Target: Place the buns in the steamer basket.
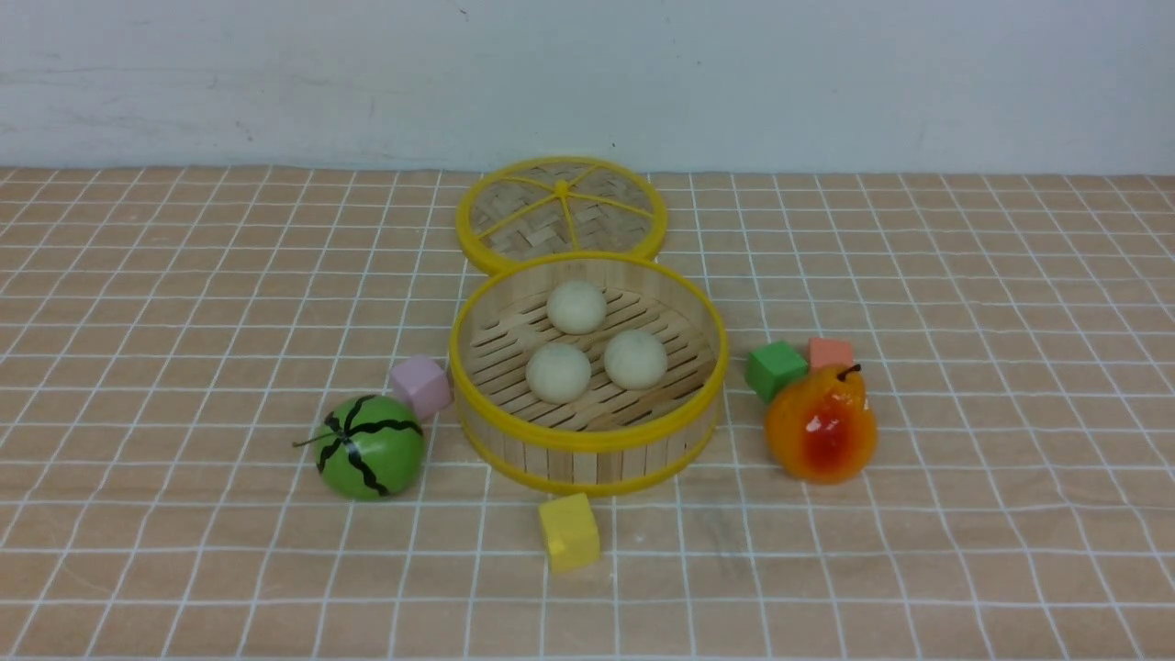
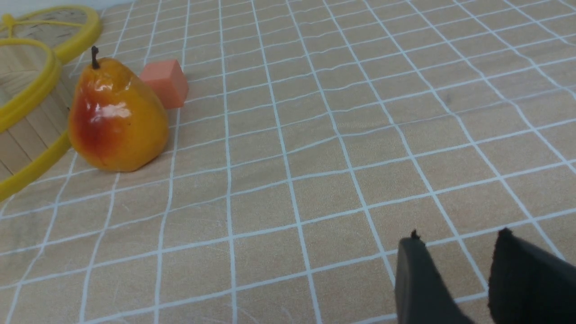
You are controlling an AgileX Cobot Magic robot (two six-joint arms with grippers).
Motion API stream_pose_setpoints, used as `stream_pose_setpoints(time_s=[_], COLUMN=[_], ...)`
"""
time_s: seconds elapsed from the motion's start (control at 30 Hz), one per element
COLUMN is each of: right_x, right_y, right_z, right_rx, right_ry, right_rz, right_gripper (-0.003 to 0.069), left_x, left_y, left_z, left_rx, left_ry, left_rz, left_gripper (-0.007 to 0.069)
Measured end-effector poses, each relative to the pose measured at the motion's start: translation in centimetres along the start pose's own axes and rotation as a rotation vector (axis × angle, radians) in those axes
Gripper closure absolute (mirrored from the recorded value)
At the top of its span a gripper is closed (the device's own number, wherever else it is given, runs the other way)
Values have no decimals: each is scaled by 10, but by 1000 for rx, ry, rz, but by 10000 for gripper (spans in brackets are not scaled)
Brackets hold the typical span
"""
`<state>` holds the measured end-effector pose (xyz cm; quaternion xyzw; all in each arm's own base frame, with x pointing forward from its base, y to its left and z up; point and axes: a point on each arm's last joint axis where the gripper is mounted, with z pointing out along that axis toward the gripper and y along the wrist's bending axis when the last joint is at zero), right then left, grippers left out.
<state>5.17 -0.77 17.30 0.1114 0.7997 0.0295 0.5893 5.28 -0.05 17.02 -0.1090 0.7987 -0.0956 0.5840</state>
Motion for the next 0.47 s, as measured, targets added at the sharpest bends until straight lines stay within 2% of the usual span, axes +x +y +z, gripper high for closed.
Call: stream_pose_setpoints(time_s=[0.47], right_x=[0], right_y=[0], right_z=[0], right_rx=[0], right_ry=[0], right_rz=[0], right_gripper=[418], left_x=[0], left_y=[0], left_z=[0], left_rx=[0], left_ry=[0], left_rz=[0], left_gripper=[572])
